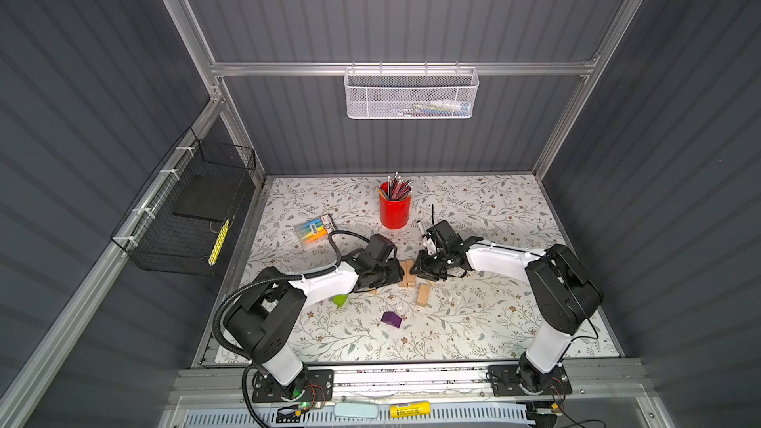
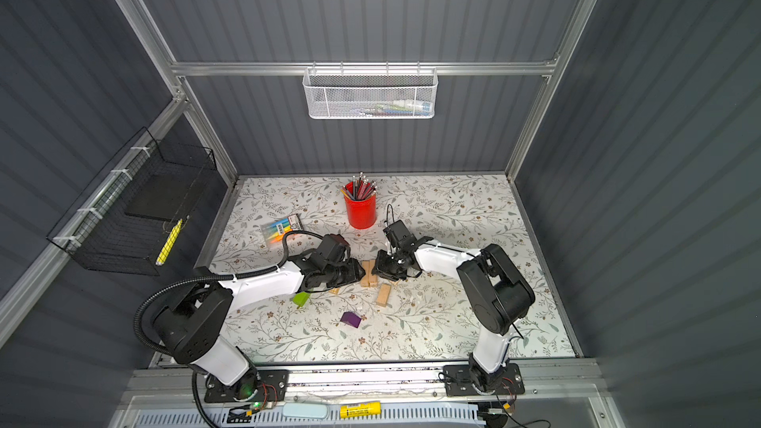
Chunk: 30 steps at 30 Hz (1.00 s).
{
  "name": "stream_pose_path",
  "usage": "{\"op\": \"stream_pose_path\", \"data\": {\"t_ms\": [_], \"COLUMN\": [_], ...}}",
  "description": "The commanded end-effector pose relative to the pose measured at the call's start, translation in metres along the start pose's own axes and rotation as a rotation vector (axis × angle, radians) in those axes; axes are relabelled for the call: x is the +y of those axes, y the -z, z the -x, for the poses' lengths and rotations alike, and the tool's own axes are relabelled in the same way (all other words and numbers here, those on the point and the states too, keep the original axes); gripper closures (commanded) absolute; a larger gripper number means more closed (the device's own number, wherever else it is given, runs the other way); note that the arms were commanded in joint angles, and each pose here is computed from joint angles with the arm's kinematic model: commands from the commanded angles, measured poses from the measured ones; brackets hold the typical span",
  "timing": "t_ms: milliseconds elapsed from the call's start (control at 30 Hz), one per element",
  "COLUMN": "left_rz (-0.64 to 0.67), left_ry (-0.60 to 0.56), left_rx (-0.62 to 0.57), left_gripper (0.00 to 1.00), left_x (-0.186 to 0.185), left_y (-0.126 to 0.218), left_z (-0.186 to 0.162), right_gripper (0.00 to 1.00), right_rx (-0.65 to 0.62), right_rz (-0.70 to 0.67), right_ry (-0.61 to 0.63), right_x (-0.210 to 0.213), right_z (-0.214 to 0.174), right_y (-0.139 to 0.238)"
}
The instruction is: Build the wood block tower
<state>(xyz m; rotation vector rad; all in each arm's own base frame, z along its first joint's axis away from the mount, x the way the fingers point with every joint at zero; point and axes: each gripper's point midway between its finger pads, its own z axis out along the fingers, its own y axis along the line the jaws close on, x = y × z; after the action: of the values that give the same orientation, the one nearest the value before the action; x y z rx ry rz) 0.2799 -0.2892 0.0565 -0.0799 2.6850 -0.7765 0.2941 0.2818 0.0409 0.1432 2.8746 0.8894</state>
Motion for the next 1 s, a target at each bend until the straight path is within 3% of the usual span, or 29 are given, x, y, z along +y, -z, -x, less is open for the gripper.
{"op": "stream_pose_path", "data": {"t_ms": [0, 633, 967], "left_rz": [-0.031, -0.065, -0.079], "left_ry": [0.011, 0.002, -0.011], "left_rx": [0.006, 0.057, 0.068], "left_gripper": [0.54, 0.70, 0.72], "left_x": [-0.005, -0.009, -0.013], "left_y": [-0.005, -0.021, -0.021], "left_z": [0.003, -0.003, -0.004], "right_gripper": [0.70, 0.70, 0.71], "right_rx": [-0.001, -0.019, -0.040], "right_rz": [0.011, 0.037, 0.034], "right_ry": [-0.009, -0.023, -0.020], "right_x": [0.001, -0.001, 0.000], "right_z": [0.002, 0.003, 0.006], "right_y": [0.000, 0.007, 0.016]}}
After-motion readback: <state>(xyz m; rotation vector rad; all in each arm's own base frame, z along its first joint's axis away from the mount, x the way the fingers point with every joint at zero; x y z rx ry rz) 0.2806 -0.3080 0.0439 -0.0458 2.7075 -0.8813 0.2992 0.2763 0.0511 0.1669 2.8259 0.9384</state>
